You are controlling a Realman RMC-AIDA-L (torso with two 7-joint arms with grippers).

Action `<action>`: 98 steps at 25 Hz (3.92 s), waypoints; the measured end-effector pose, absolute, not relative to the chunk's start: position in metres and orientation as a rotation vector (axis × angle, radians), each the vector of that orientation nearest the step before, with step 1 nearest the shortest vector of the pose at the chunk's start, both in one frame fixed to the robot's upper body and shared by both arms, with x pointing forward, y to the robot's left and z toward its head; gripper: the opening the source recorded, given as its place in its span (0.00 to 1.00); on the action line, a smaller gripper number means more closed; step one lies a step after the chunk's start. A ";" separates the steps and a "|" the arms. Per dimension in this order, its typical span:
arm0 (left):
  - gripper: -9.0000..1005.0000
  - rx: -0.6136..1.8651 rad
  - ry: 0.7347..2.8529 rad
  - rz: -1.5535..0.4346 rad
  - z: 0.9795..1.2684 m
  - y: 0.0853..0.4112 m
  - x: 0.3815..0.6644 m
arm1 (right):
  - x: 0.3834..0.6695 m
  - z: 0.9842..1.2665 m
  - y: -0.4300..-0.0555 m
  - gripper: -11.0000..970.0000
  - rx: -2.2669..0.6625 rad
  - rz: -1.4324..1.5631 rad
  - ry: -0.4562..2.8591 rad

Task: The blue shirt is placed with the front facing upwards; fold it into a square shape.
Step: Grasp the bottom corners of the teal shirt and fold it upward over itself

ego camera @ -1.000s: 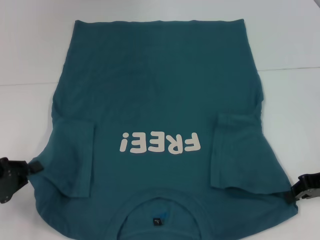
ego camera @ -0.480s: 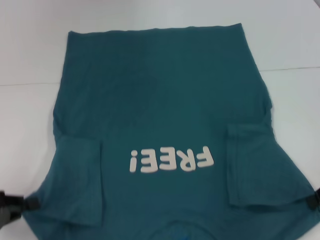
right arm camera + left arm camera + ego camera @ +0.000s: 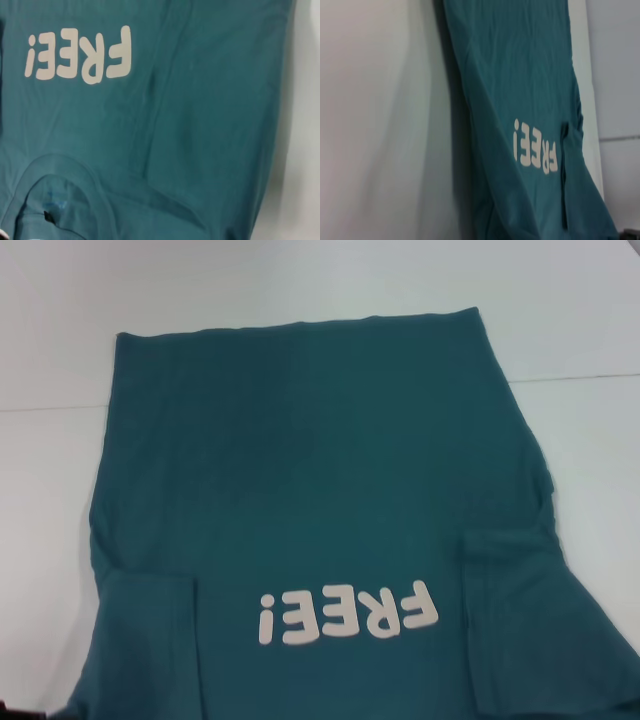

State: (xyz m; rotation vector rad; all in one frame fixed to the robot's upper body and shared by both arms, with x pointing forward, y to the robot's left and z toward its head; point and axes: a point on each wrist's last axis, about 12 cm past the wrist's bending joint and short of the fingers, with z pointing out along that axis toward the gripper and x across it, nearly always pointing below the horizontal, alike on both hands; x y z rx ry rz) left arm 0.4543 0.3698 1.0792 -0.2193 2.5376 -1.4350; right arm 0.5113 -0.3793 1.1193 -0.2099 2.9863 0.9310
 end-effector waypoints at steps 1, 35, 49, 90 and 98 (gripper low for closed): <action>0.02 -0.212 2.545 -1.443 1.079 0.369 0.452 | 0.509 1.119 -0.380 0.04 -0.214 0.940 2.989; 0.02 -0.413 2.317 -1.249 1.134 0.323 0.617 | 0.606 1.180 -0.381 0.04 0.180 0.911 2.376; 0.02 -0.348 2.345 -0.900 1.131 0.283 0.663 | 0.658 1.158 -0.343 0.04 0.026 0.458 2.502; 0.02 -0.117 2.318 -0.492 1.134 0.256 0.691 | 0.712 1.153 -0.277 0.04 -0.312 -0.104 2.319; 0.02 -0.102 2.321 -0.478 1.132 0.252 0.690 | 0.711 1.146 -0.268 0.04 -0.380 -0.139 2.310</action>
